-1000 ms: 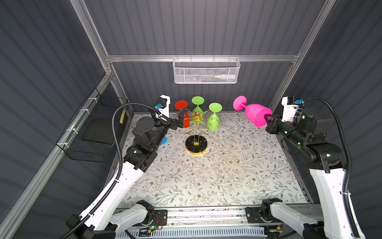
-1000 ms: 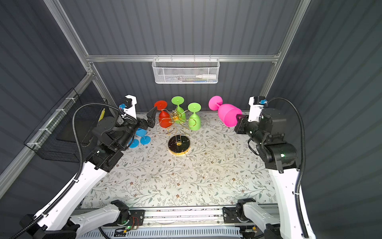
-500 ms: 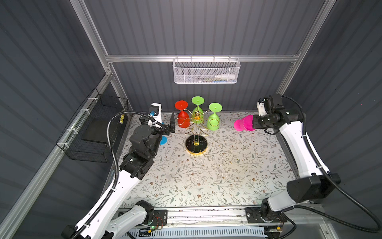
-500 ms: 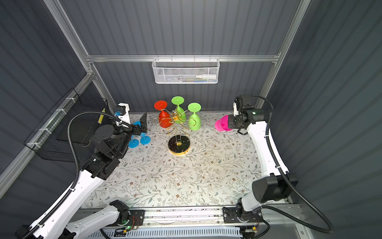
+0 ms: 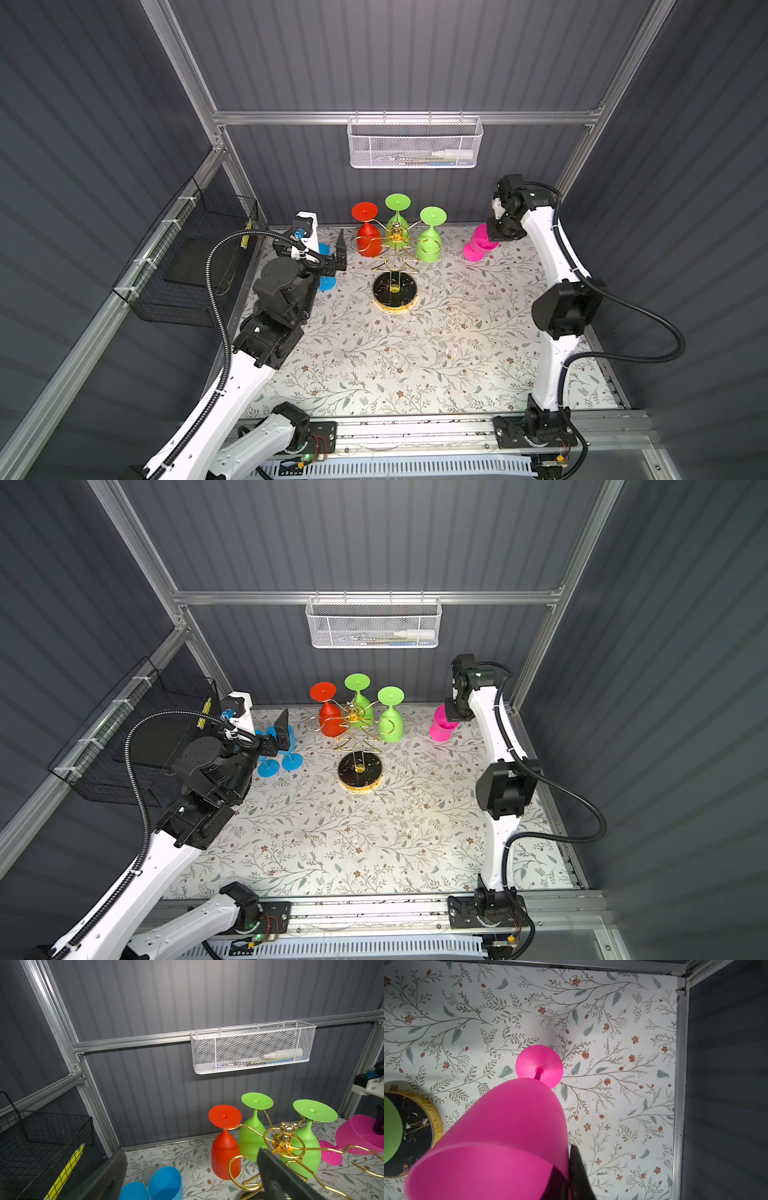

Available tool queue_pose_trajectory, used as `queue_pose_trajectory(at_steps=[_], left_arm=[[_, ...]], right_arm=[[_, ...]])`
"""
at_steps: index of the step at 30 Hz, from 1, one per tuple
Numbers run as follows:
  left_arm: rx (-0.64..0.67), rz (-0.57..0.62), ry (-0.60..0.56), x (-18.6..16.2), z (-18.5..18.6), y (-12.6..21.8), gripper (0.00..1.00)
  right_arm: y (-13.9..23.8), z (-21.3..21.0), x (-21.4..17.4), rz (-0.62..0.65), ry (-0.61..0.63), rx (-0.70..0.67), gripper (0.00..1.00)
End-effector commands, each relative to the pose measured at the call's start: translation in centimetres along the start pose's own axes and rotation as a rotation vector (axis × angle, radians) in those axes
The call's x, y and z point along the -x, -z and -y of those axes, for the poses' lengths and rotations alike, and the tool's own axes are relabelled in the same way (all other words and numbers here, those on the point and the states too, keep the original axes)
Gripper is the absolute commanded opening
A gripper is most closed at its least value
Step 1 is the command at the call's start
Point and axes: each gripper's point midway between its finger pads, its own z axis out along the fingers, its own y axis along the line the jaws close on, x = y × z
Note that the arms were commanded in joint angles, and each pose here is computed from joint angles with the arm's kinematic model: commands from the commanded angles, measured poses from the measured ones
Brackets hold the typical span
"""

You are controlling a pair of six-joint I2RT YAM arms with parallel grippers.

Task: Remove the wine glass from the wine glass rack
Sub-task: 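Lower the pink glass to the table with the right gripper while the left gripper withdraws, then open the right gripper off the standing pink glass and lift away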

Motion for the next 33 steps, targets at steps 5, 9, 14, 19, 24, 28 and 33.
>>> queue_pose_trajectory(at_steps=[5,9,14,19,24,28,33], left_arm=[[0.046,-0.022,0.013,-0.7,-0.6,-0.6,0.99],[0.053,-0.042,0.038,-0.3,-0.7,-0.9,0.99],[0.056,-0.038,0.041,0.1,-0.6,-1.4,0.99],[0.103,-0.066,0.034,-0.3,-1.1,-2.0,0.99],[0.209,-0.199,0.064,-1.9,-3.2,-3.5,0.99],[0.13,-0.242,0.202,-3.0,-4.1,-5.3,0.99],[0.024,-0.262,0.237,-2.1,-2.5,-7.0,0.97]], right_arm=[[-1.2,-0.9,0.0,-0.058,0.034,0.04,0.0],[-2.6,-1.1,-1.0,-0.109,0.055,0.024,0.0],[-3.5,-1.4,-1.4,-0.126,0.058,0.025,0.02],[-3.9,-1.6,-1.5,-0.134,0.056,0.033,0.08],[-4.0,-2.1,-1.5,-0.132,0.05,0.069,0.13],[-3.2,-2.8,-1.0,-0.104,0.032,0.12,0.2],[-1.3,-2.8,0.1,-0.036,-0.007,0.179,0.3]])
